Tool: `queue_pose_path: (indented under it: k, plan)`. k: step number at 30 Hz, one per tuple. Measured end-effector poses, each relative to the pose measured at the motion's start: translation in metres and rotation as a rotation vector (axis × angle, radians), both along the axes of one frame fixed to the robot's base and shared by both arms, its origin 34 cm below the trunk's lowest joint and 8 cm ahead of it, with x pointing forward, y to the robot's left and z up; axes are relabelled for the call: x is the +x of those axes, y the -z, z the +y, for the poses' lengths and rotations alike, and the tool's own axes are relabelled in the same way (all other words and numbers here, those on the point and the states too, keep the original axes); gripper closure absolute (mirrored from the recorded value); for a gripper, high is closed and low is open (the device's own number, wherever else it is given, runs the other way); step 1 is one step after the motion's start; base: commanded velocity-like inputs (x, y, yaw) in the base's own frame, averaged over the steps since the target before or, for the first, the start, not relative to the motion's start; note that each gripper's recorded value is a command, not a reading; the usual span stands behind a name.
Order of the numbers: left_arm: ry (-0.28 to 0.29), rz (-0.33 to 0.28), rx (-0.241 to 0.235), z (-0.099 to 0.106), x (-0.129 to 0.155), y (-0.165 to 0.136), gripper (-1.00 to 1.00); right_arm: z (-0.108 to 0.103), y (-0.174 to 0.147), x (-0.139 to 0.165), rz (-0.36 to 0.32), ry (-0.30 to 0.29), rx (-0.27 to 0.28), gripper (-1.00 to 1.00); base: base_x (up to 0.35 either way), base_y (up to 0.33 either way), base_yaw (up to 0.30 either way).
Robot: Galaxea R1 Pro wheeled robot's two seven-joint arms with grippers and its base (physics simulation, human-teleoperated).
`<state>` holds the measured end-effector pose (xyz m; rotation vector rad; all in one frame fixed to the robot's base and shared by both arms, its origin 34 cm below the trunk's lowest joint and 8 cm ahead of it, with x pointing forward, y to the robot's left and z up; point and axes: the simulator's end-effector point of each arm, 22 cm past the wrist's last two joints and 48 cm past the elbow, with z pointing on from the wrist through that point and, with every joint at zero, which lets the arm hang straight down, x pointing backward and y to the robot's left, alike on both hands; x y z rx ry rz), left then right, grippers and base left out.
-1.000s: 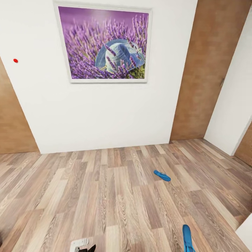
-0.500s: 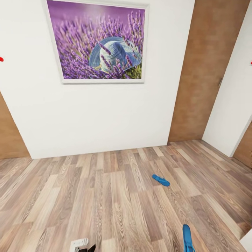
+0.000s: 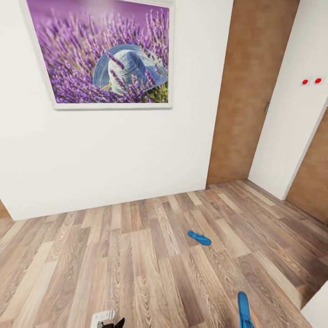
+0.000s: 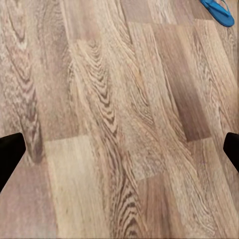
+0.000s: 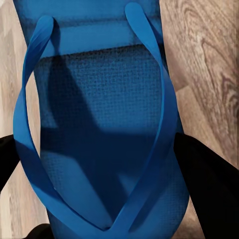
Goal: In the bedroom, move the book from the bed onto either nightstand, and place the two sandals side by side next to the bed.
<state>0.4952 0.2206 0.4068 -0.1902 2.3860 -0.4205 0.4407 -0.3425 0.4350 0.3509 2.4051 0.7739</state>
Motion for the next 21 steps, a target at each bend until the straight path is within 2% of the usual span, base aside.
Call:
queue_pose_path:
  k: [4,10,21]
  plan:
    - [0.000,0.000,0.000,0.0000,0.0000,0.0000,-1.00,0.0001,0.0000,0.0001,0.000,0.000,0.000,1.00,0.170,0.000,-0.020]
    - [0.000,0.000,0.000,0.0003,0.0001,0.0001,-1.00,0.0002,0.0002,0.0001,0.000,0.000,0.000,1.00,0.040,0.000,-0.029]
    - [-0.001,0.000,0.001,0.0008,0.0002,0.0002,-1.00,0.0002,0.0002,0.0000,0.000,0.000,0.000,1.00,0.002,0.000,-0.218]
